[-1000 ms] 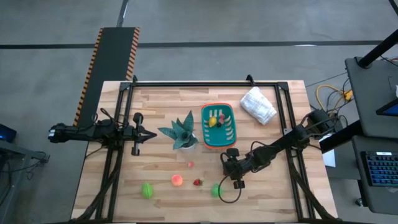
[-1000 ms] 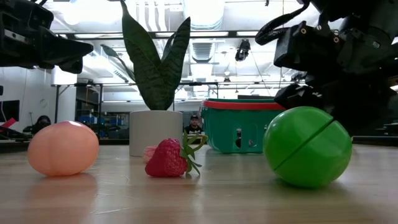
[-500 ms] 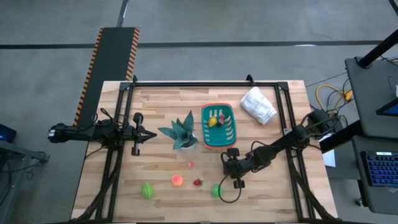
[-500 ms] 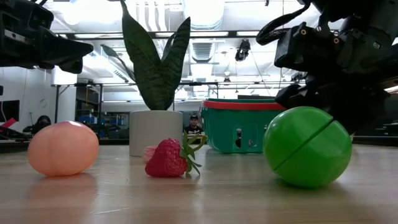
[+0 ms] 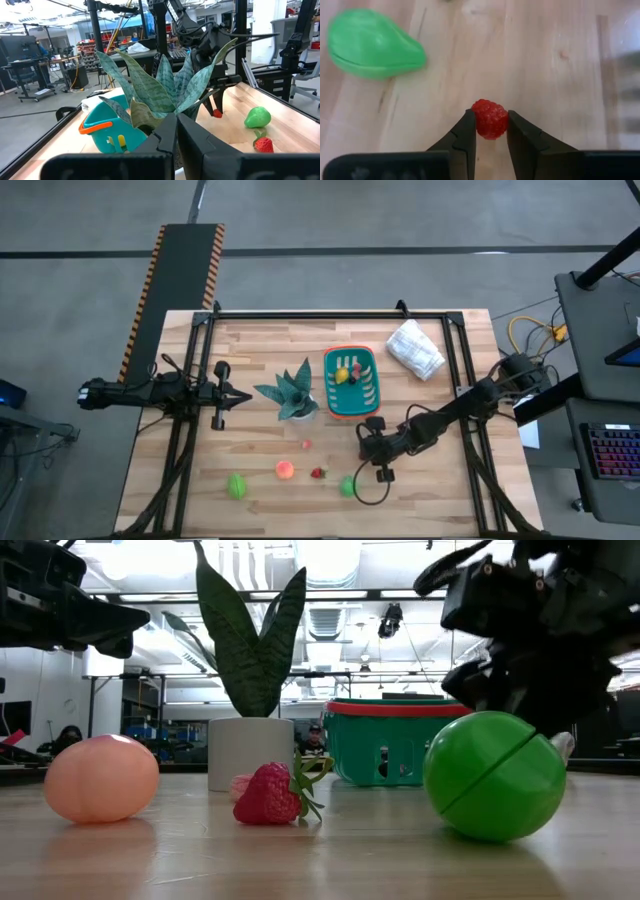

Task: Build produce basket
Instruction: Put the raspberry into the basket

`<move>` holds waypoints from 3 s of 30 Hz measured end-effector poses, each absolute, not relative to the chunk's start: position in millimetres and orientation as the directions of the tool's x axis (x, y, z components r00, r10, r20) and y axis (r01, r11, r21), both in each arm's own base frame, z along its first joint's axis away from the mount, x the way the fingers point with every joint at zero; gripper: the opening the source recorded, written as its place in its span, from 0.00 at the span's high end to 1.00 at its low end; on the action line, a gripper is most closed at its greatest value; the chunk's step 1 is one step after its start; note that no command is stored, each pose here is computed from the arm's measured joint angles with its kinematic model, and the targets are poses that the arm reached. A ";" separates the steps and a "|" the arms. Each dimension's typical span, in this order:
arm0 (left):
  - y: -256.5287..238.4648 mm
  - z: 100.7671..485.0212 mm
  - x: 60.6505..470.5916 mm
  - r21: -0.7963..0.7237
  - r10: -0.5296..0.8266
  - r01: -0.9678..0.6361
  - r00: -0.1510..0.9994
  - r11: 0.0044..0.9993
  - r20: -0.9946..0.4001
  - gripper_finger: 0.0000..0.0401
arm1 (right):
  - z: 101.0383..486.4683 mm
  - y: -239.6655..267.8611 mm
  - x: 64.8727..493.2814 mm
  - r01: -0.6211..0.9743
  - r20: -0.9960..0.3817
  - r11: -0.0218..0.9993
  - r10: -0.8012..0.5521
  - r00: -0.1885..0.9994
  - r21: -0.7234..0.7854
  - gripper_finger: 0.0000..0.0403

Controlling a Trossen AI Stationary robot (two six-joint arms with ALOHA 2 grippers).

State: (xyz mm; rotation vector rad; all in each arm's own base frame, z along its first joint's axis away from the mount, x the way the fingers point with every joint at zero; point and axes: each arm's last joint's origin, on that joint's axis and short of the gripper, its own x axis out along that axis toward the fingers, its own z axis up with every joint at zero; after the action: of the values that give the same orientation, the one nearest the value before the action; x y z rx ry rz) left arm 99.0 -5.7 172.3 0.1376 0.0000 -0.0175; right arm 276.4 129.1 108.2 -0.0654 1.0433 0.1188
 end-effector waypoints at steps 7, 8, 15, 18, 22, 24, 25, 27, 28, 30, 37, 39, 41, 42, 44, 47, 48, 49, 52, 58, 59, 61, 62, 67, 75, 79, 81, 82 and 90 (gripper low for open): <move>-5.7 172.2 99.0 0.137 -0.017 0.017 1.000 0.990 -0.001 1.00 | 134.6 126.8 274.9 -0.167 -0.813 0.984 0.053 0.580 -0.055 0.82; -5.7 172.3 99.0 0.137 -0.017 0.017 1.000 0.990 -0.001 1.00 | 138.9 126.1 274.4 -0.171 -0.804 0.983 0.049 0.593 -0.066 0.82; -5.7 172.3 98.9 0.137 -0.017 0.017 1.000 0.990 -0.001 1.00 | 173.2 120.5 269.7 -0.167 -0.708 0.968 -0.014 0.706 -0.186 0.82; -5.7 172.4 99.0 0.137 -0.017 0.017 1.000 0.990 -0.001 1.00 | 189.2 116.8 266.0 -0.148 -0.657 0.957 -0.055 0.752 -0.249 0.82; -5.7 172.2 99.0 0.137 -0.017 0.017 1.000 0.990 -0.001 1.00 | 210.2 112.2 259.6 -0.122 -0.590 0.946 -0.083 0.803 -0.299 0.82; -5.7 172.2 99.0 0.137 -0.017 0.017 1.000 0.990 -0.002 1.00 | 219.4 110.3 256.2 -0.118 -0.563 0.943 -0.083 0.822 -0.310 0.82; -5.7 172.3 99.0 0.137 -0.017 0.017 1.000 0.990 -0.001 1.00 | 223.6 109.4 254.3 -0.119 -0.552 0.942 -0.079 0.830 -0.314 0.82; -5.7 172.2 99.0 0.137 -0.017 0.017 1.000 0.990 -0.002 1.00 | 231.8 107.7 250.9 -0.120 -0.528 0.940 -0.071 0.846 -0.319 0.82; -5.7 172.3 99.0 0.137 -0.017 0.017 1.000 0.990 -0.001 1.00 | 235.2 106.9 249.3 -0.120 -0.518 0.938 -0.069 0.853 -0.324 0.82; -5.7 172.4 98.9 0.137 -0.017 0.017 1.000 0.990 0.000 1.00 | 241.9 105.1 246.0 -0.118 -0.497 0.935 -0.070 0.865 -0.336 0.82; -5.7 172.4 98.9 0.137 -0.017 0.017 1.000 0.990 -0.001 1.00 | 260.3 97.2 236.4 -0.087 -0.436 0.925 -0.089 0.896 -0.369 0.82; -5.7 172.3 99.0 0.137 -0.017 0.017 1.000 0.990 -0.002 1.00 | 263.3 93.4 234.7 -0.077 -0.425 0.925 -0.096 0.900 -0.373 0.82; -5.7 172.2 99.0 0.137 -0.017 0.017 1.000 0.990 -0.002 1.00 | 264.8 89.9 233.5 -0.068 -0.419 0.924 -0.105 0.902 -0.377 0.82; -5.7 172.3 99.0 0.137 -0.017 0.017 1.000 0.990 -0.001 1.00 | 265.5 88.2 233.4 -0.062 -0.417 0.923 -0.110 0.902 -0.379 0.82; -5.7 172.3 99.0 0.137 -0.017 0.017 1.000 0.990 -0.001 1.00 | 266.7 85.0 233.1 -0.056 -0.415 0.922 -0.117 0.902 -0.383 0.82; -5.7 172.4 99.0 0.137 -0.017 0.017 1.000 0.990 -0.001 1.00 | 267.2 80.5 233.9 -0.054 -0.416 0.917 -0.126 0.901 -0.394 0.82; -5.7 172.3 99.0 0.137 -0.017 0.017 1.000 0.990 -0.002 1.00 | 266.9 78.8 234.0 -0.052 -0.420 0.915 -0.132 0.898 -0.399 0.82; -5.7 172.2 99.0 0.137 -0.017 0.017 1.000 0.990 -0.002 1.00 | 266.5 76.8 233.8 -0.050 -0.427 0.914 -0.140 0.893 -0.403 0.82; -5.7 172.3 98.9 0.137 -0.017 0.017 1.000 0.990 -0.001 1.00 | 266.0 69.3 232.0 -0.038 -0.449 0.910 -0.167 0.878 -0.412 0.82; -5.7 172.4 98.9 0.137 -0.017 0.017 1.000 0.990 -0.001 1.00 | 270.1 53.6 226.2 -0.017 -0.471 0.918 -0.187 0.862 -0.396 0.82; -5.7 172.3 98.9 0.137 -0.017 0.017 1.000 0.990 -0.001 1.00 | 271.6 50.8 225.6 -0.015 -0.469 0.922 -0.182 0.864 -0.387 0.82; -5.7 172.3 99.0 0.137 -0.017 0.017 1.000 0.990 -0.001 1.00 | 274.0 45.5 224.4 -0.021 -0.468 0.930 -0.165 0.868 -0.368 0.82; -5.7 172.3 98.9 0.137 -0.017 0.017 1.000 0.990 -0.001 1.00 | 275.1 42.9 224.1 -0.028 -0.467 0.933 -0.154 0.871 -0.359 0.82; -5.7 172.3 99.0 0.137 -0.017 0.017 1.000 0.990 -0.001 1.00 | 278.3 27.3 224.2 -0.058 -0.471 0.950 -0.098 0.877 -0.306 0.82; -5.7 172.3 98.9 0.137 -0.017 0.017 1.000 0.990 -0.001 1.00 | 279.2 5.2 226.0 -0.097 -0.475 0.972 -0.018 0.880 -0.215 0.82; -5.7 172.2 99.0 0.137 -0.017 0.017 1.000 0.990 -0.001 1.00 | 278.7 -2.4 226.5 -0.086 -0.477 0.974 -0.026 0.878 -0.211 0.82; -5.7 172.3 99.0 0.137 -0.017 0.017 1.000 0.990 -0.001 1.00 | 278.0 -6.1 226.8 -0.072 -0.481 0.975 -0.039 0.876 -0.211 0.82; -5.7 172.3 98.9 0.137 -0.017 0.017 1.000 0.990 -0.001 1.00 | 277.3 -8.3 227.1 -0.063 -0.485 0.976 -0.048 0.873 -0.211 0.82; -5.7 172.3 98.9 0.137 -0.017 0.017 1.000 0.990 -0.001 1.00 | 266.8 -31.2 233.5 0.074 -0.528 0.988 -0.136 0.838 -0.136 0.82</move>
State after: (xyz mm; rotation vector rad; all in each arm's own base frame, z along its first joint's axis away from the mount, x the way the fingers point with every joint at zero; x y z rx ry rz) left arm 98.9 -5.7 172.3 0.1376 -0.0002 -0.0171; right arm 233.5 -31.2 266.8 -0.1113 0.5662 -0.1114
